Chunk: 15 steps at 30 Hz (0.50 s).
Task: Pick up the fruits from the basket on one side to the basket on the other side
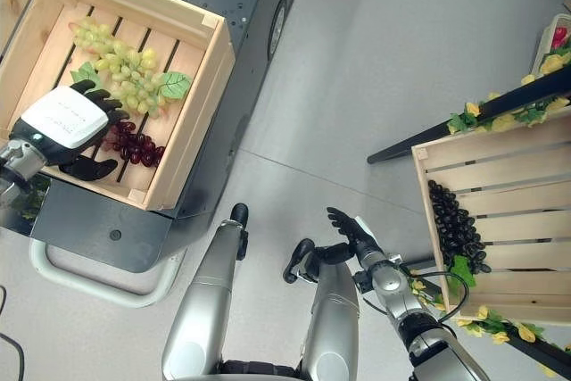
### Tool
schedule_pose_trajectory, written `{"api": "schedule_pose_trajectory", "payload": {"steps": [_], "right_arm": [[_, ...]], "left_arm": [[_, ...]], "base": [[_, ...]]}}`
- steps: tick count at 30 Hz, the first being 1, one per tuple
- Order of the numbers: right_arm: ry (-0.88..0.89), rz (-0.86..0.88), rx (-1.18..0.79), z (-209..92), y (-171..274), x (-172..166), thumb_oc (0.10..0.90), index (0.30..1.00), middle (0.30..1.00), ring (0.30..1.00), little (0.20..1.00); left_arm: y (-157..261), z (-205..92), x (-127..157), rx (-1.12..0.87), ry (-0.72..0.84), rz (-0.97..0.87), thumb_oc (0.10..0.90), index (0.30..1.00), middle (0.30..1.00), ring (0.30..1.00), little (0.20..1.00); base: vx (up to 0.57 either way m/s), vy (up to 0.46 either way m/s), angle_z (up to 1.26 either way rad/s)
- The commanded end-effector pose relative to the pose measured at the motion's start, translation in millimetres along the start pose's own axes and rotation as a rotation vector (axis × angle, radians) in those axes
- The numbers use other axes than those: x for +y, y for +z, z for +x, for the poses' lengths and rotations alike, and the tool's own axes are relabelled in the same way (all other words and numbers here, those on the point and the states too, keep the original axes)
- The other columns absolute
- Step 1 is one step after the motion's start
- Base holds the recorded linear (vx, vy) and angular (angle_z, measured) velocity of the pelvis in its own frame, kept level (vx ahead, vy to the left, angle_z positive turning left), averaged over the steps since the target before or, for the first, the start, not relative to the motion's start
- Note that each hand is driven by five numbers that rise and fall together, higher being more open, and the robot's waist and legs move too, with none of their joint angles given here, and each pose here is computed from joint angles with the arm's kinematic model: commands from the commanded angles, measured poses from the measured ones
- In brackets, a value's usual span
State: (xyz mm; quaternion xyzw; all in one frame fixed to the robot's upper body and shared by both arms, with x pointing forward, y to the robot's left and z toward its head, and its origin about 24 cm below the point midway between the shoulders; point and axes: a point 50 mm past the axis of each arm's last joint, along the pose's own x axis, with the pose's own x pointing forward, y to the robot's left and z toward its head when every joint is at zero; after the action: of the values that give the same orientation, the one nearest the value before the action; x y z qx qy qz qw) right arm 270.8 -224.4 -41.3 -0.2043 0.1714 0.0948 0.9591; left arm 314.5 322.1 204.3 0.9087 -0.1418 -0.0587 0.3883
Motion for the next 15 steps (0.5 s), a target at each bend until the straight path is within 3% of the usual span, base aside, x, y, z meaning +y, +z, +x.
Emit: {"api": "schedule_pose_trajectory", "payload": {"steps": [1,15], "right_arm": [[-0.044,0.033,-0.077,-13.2,-1.4,-18.8,0.800,0.900,0.900,0.900,0.900],[-0.087,0.094,-0.125,-14.0,2.3,-25.4,0.800,0.900,0.900,0.900,0.900]], "left_arm": [[-50.2,-11.8,38.6,0.141,0.058,0.067,0.800,0.900,0.900,0.900,0.900],[-55.6,3.1,57.3,0.164,-0.024,0.144,0.800,0.900,0.900,0.900,0.900]], "base": [[0.00,0.000,0.00],[-0.02,0.013,0.05]]}}
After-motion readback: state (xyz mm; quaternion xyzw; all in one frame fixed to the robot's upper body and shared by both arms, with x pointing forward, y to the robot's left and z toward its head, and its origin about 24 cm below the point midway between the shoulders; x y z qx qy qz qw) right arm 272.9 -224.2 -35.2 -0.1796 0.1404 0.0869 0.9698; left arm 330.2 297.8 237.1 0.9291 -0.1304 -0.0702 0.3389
